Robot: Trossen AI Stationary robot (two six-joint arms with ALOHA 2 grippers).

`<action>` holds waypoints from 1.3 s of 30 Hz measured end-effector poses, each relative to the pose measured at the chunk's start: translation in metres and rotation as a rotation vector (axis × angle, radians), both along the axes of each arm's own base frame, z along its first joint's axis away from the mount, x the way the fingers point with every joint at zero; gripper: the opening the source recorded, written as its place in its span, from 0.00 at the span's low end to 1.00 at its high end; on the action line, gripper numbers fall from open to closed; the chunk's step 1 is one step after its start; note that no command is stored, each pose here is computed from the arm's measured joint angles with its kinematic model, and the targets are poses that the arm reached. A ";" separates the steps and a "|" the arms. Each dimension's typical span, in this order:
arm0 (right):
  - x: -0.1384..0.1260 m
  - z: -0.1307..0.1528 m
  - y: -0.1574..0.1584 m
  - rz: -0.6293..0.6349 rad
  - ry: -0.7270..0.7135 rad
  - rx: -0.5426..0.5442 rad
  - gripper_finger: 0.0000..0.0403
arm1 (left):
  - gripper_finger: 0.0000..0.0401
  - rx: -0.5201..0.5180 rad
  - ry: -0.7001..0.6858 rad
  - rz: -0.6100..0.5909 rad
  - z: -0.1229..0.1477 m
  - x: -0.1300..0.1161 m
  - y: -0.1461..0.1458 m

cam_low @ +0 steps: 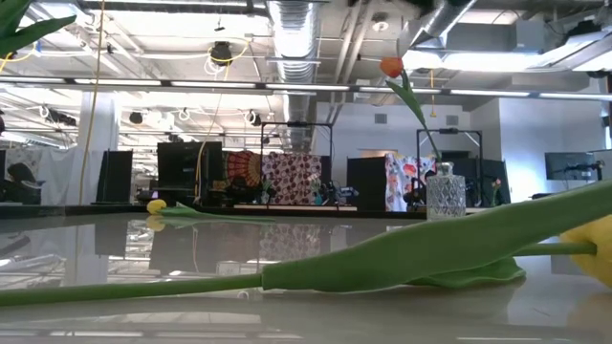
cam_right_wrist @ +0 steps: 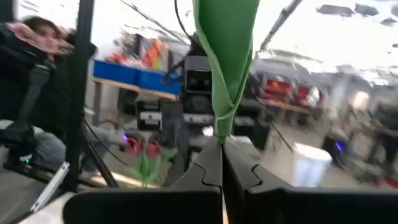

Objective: Sort flowers into vase by color
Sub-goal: Put the orange tulip into the transparent vase

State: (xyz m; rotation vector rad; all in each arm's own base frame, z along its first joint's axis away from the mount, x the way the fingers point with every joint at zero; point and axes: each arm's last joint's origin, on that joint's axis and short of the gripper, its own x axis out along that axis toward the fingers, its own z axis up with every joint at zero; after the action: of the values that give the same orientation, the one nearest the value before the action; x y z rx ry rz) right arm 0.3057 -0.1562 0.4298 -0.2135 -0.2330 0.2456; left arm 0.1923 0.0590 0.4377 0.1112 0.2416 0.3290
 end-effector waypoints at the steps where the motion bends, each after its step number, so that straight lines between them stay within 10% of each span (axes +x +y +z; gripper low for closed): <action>1: -0.014 0.008 -0.002 -0.038 0.015 -0.005 0.05 | 0.41 0.012 0.001 0.010 0.002 -0.005 -0.001; 9: -0.127 0.057 0.009 -0.412 0.028 -0.038 0.04 | 0.44 0.059 -0.019 0.026 0.011 -0.034 -0.009; 15: -0.174 0.037 0.006 -0.730 0.296 0.068 0.04 | 0.44 0.048 0.021 0.024 0.007 -0.041 -0.011; 25: -0.190 -0.063 -0.004 -0.777 0.511 0.265 0.04 | 0.44 0.009 0.103 0.021 0.000 -0.049 -0.014; 39: -0.207 -0.115 0.021 -0.756 0.481 0.324 0.04 | 0.44 0.131 -0.117 0.211 -0.035 -0.071 -0.015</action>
State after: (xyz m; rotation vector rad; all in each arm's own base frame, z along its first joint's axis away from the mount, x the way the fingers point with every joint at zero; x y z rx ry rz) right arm 0.0987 -0.1353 0.3150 0.0907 0.2917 -0.4905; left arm 0.1213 0.0445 0.4023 0.1955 0.1157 0.5600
